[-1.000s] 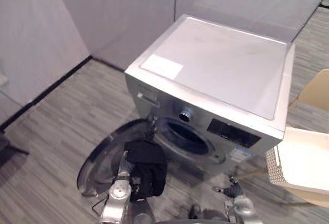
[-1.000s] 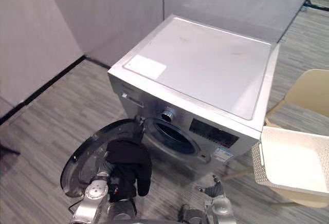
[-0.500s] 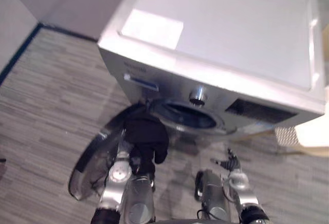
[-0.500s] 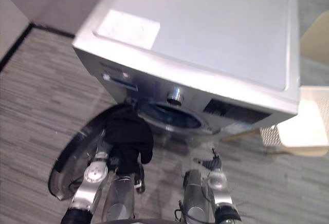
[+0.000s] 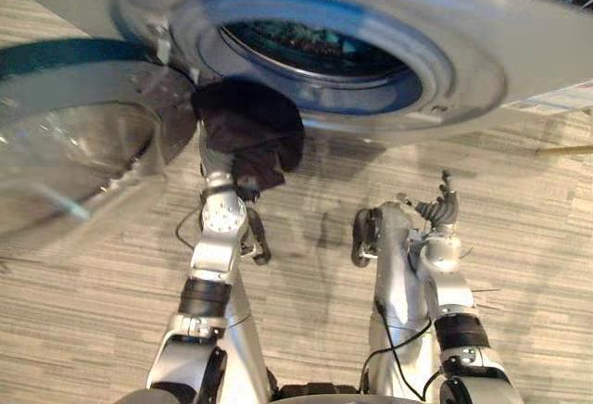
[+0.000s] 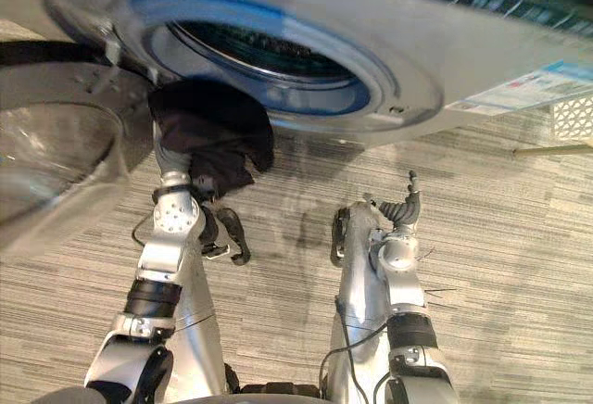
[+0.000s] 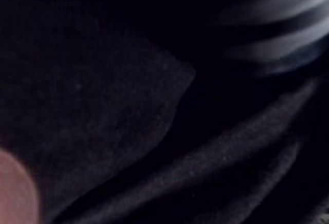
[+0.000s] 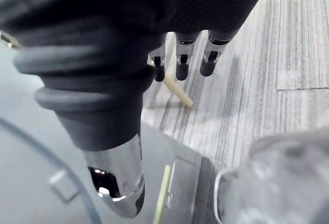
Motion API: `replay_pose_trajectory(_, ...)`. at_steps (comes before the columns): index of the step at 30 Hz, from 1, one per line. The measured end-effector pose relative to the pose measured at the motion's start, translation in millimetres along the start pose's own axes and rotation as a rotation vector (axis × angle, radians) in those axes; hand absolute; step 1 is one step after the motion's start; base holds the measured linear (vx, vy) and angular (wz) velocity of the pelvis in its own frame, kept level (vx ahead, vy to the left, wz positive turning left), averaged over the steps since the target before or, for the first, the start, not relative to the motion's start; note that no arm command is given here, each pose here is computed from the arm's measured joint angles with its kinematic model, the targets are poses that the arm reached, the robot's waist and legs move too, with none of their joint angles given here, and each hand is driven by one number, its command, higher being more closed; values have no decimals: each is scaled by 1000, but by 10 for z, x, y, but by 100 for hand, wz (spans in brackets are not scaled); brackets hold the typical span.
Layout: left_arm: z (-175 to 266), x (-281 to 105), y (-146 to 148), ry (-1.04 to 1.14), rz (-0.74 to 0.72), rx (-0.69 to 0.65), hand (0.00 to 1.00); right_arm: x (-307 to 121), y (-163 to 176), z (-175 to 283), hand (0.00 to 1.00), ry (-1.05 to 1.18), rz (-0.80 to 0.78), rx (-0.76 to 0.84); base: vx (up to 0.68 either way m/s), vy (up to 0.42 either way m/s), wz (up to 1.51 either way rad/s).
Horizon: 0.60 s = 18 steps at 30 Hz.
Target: Pick up the laundry basket with both hands and put the clothes into the washing machine.
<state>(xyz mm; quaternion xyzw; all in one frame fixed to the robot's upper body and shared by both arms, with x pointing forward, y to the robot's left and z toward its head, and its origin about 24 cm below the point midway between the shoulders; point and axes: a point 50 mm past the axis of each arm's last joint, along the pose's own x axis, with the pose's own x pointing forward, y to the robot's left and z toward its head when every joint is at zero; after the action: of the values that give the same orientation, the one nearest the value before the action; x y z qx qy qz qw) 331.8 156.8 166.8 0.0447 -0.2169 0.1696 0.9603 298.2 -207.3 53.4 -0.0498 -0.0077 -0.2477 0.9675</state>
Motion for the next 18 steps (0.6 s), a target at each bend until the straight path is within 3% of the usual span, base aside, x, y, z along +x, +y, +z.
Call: replay_pose_trajectory(18, 1633, 600, -251, -598, 169, 113, 100, -52, -34, 186, 0, -141, -28, 90, 7, -43, 0)
